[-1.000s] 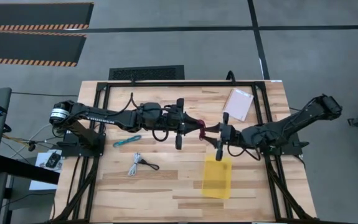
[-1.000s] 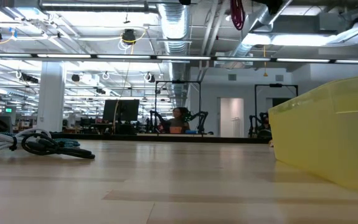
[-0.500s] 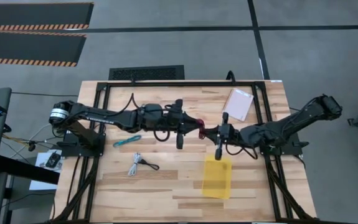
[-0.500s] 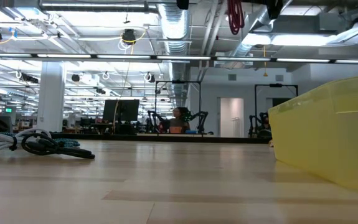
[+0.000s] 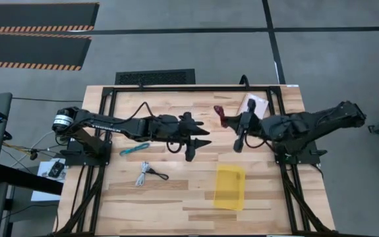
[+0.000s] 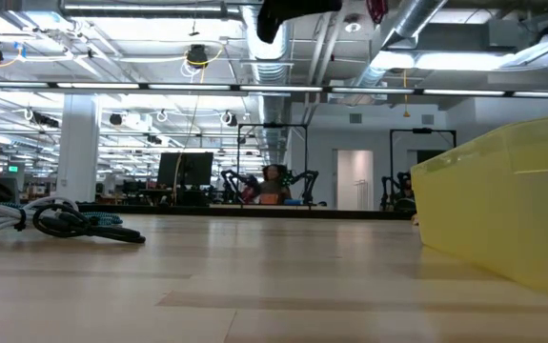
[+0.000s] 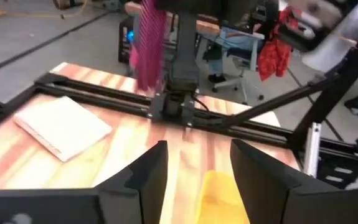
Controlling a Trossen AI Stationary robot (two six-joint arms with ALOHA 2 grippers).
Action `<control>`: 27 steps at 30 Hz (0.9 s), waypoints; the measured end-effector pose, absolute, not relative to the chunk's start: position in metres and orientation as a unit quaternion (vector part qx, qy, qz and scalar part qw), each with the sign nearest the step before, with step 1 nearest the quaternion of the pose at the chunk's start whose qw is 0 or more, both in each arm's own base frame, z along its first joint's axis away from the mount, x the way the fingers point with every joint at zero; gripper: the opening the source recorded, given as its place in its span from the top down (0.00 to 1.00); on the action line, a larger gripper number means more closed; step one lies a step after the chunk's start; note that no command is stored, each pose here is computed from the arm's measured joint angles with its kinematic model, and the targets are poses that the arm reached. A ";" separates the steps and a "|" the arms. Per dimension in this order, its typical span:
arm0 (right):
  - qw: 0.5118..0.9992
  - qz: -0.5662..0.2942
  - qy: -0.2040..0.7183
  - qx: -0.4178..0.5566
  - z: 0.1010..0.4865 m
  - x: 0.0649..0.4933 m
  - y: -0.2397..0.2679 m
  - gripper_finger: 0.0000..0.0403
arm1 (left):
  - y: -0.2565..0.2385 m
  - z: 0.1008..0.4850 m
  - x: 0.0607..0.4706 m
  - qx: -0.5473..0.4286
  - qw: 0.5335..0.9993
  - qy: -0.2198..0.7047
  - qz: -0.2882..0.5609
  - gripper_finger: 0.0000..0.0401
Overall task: Pick and place USB-C Cables
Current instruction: Put the black pink charger cable into the yellow bin
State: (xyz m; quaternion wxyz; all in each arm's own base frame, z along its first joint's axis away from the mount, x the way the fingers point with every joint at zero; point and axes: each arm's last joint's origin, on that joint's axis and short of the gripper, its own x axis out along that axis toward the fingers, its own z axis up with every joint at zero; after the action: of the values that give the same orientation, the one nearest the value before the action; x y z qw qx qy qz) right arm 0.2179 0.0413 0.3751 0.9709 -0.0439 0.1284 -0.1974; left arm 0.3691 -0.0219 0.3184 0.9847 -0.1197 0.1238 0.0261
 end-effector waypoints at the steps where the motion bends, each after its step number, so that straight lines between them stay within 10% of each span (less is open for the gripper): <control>1: 0.969 -0.202 0.136 -0.047 0.378 0.217 0.040 0.97 | -0.023 0.318 0.369 -0.125 0.983 0.129 0.025 0.58; 27: 0.798 -0.323 0.442 0.252 0.308 0.162 0.076 0.98 | -0.048 0.289 0.353 -0.118 0.944 0.301 -0.063 0.61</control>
State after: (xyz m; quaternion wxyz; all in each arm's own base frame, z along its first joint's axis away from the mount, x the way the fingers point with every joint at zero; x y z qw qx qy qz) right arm 0.1619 0.0762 0.3082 0.7982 0.2515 0.4421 -0.3228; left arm 0.3533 -0.0476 0.2891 0.9442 -0.1178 0.3010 -0.0633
